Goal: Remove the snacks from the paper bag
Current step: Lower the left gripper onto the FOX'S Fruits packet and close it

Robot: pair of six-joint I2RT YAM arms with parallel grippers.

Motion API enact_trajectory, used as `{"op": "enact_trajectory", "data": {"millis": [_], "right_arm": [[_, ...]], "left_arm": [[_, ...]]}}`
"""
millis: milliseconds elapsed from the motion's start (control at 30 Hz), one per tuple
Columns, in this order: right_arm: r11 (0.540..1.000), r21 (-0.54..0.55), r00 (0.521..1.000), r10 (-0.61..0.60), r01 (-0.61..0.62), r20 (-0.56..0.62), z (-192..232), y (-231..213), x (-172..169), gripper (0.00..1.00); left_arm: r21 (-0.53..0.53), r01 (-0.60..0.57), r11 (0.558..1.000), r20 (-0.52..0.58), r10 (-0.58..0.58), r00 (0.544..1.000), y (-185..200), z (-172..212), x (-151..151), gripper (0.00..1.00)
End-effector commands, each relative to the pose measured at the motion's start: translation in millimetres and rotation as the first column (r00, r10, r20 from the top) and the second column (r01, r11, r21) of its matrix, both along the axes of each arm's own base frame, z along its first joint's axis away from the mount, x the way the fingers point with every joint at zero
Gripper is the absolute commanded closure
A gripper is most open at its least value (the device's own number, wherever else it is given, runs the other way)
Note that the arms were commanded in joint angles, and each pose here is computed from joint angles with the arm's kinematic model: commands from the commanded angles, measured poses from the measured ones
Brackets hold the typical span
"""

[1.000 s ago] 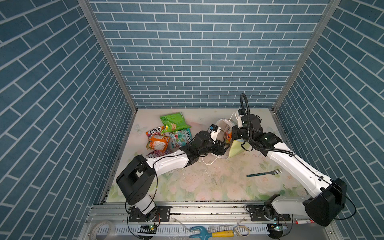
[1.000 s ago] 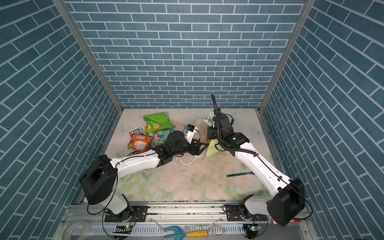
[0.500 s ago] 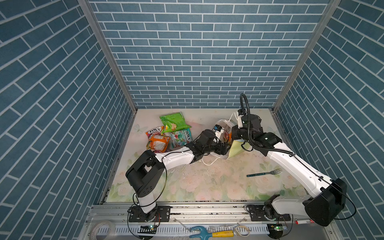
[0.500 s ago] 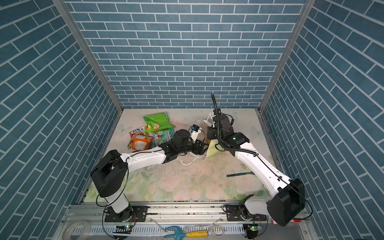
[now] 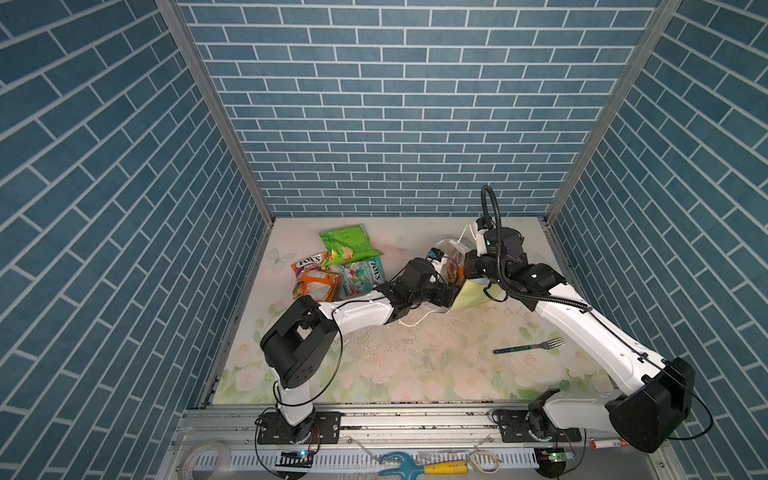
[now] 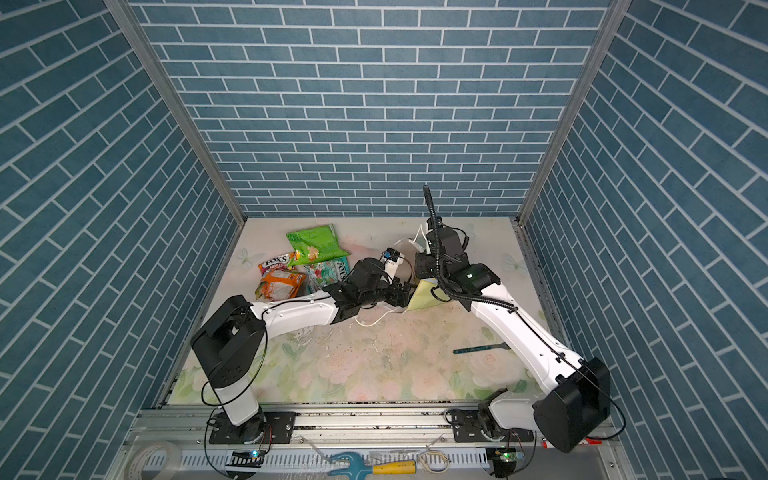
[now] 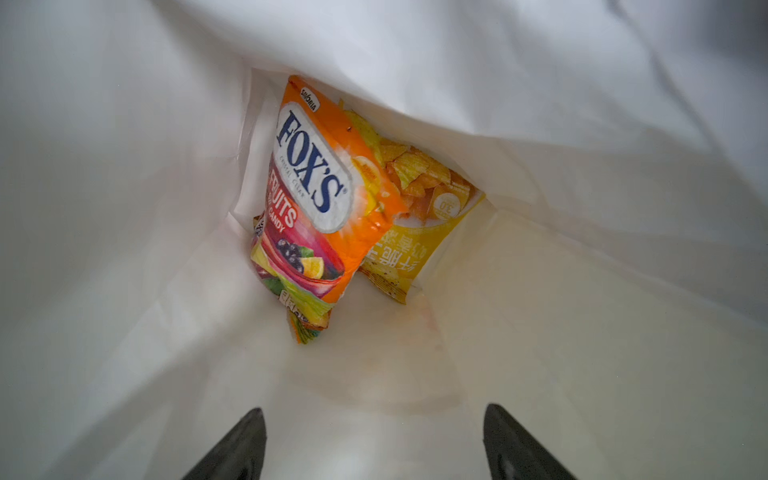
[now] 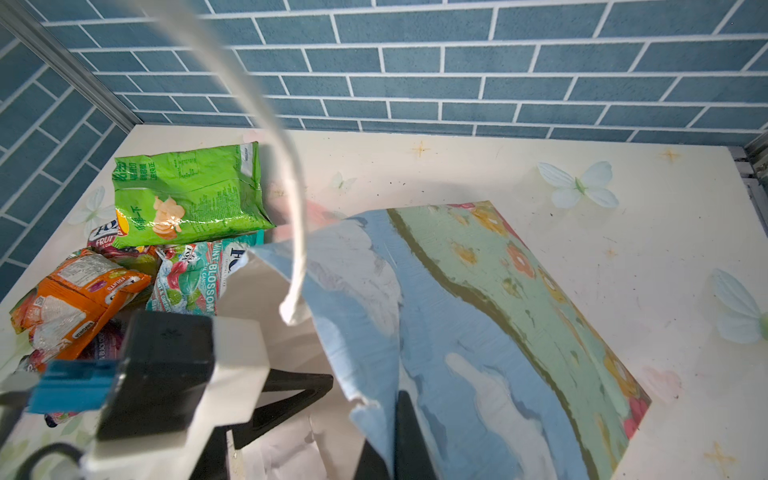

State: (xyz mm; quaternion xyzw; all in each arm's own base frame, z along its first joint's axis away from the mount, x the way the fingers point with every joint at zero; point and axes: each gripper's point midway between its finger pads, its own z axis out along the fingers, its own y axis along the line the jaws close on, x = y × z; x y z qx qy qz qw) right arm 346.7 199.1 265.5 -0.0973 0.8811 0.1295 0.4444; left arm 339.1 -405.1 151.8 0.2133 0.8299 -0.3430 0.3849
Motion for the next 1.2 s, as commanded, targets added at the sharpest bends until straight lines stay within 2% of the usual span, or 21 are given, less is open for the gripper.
{"op": "enact_trajectory", "data": {"millis": [0, 200, 600, 1167], "right_arm": [[0.997, 0.08, 0.999, -0.011, 0.008, 0.034, 23.5, 6.0, 5.2, 1.0], [0.995, 0.103, 1.0, -0.009, 0.007, 0.017, 21.4, 8.1, 5.5, 1.0], [0.994, 0.105, 1.0, -0.018, 0.017, 0.01, 20.4, 6.1, 7.3, 1.0], [0.992, 0.117, 0.999, -0.05, 0.052, -0.021, 4.2, 7.0, 14.3, 1.0]], "left_arm": [[-0.017, -0.016, 1.0, 0.045, 0.016, 0.999, -4.3, 6.8, 12.3, 0.17], [-0.019, 0.003, 1.0, 0.069, -0.002, 0.998, -10.0, -2.3, 15.4, 0.17], [0.021, -0.017, 1.0, 0.045, 0.016, 0.999, -11.1, -22.8, 27.8, 0.18], [-0.085, -0.081, 0.993, -0.08, 0.075, 0.994, -7.5, -34.2, 55.7, 0.17]]}}
